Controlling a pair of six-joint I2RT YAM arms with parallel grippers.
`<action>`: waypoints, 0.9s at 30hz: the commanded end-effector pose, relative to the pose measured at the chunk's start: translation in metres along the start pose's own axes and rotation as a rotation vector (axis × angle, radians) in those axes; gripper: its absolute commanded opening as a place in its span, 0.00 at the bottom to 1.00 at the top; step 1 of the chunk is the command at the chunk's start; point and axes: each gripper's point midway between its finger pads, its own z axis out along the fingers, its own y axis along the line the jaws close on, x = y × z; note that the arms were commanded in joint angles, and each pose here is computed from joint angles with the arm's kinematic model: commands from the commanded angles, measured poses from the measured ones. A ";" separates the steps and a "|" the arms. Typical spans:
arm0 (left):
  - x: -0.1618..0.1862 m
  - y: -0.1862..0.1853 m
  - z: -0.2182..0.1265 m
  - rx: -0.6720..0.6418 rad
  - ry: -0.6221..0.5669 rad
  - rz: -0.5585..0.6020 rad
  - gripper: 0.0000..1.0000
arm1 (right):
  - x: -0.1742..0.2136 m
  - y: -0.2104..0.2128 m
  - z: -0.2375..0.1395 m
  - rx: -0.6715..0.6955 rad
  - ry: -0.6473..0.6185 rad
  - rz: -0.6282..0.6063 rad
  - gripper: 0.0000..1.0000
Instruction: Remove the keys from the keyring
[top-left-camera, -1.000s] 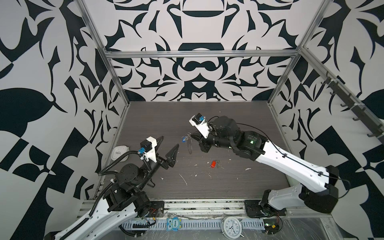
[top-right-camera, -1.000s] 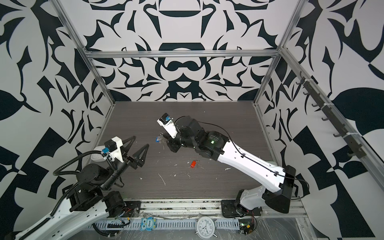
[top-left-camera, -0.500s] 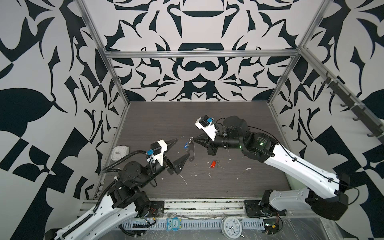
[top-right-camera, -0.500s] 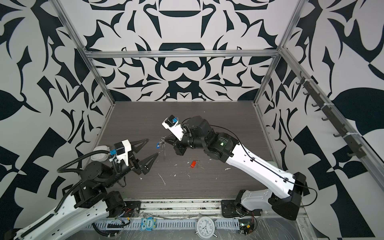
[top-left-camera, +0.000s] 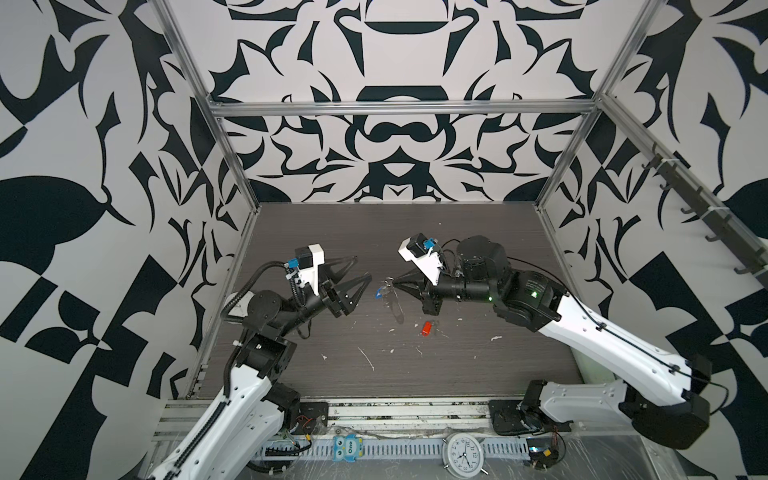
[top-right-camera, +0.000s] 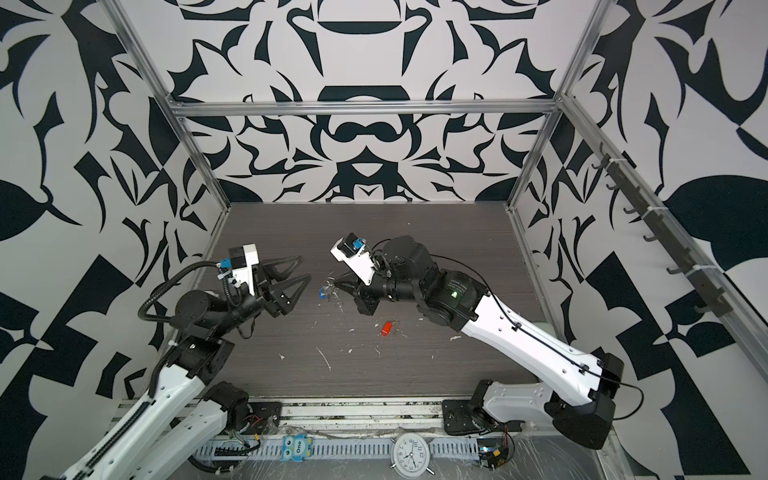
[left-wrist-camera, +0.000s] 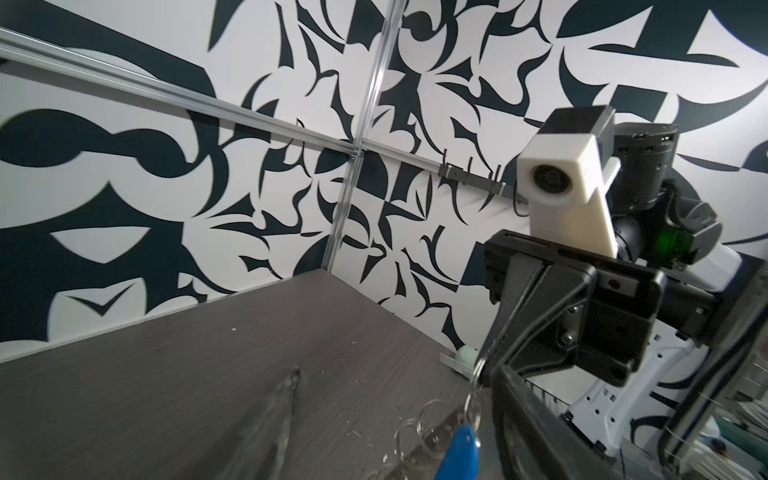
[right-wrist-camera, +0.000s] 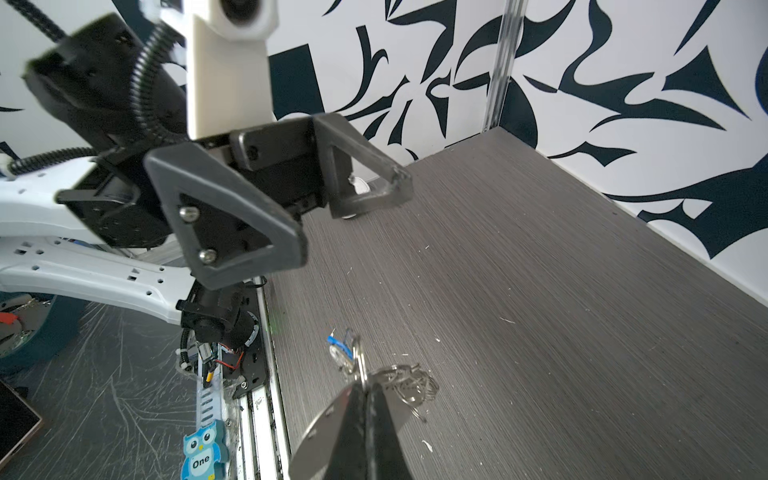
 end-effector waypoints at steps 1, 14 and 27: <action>-0.007 -0.040 -0.002 0.230 0.014 -0.031 0.72 | -0.023 0.006 -0.011 -0.012 -0.098 -0.023 0.00; 0.010 -0.021 0.005 0.151 0.102 -0.071 0.66 | -0.029 0.005 -0.008 -0.012 -0.121 -0.009 0.00; 0.009 -0.033 0.007 0.219 0.093 -0.083 0.55 | -0.030 0.002 -0.001 -0.009 -0.121 0.013 0.00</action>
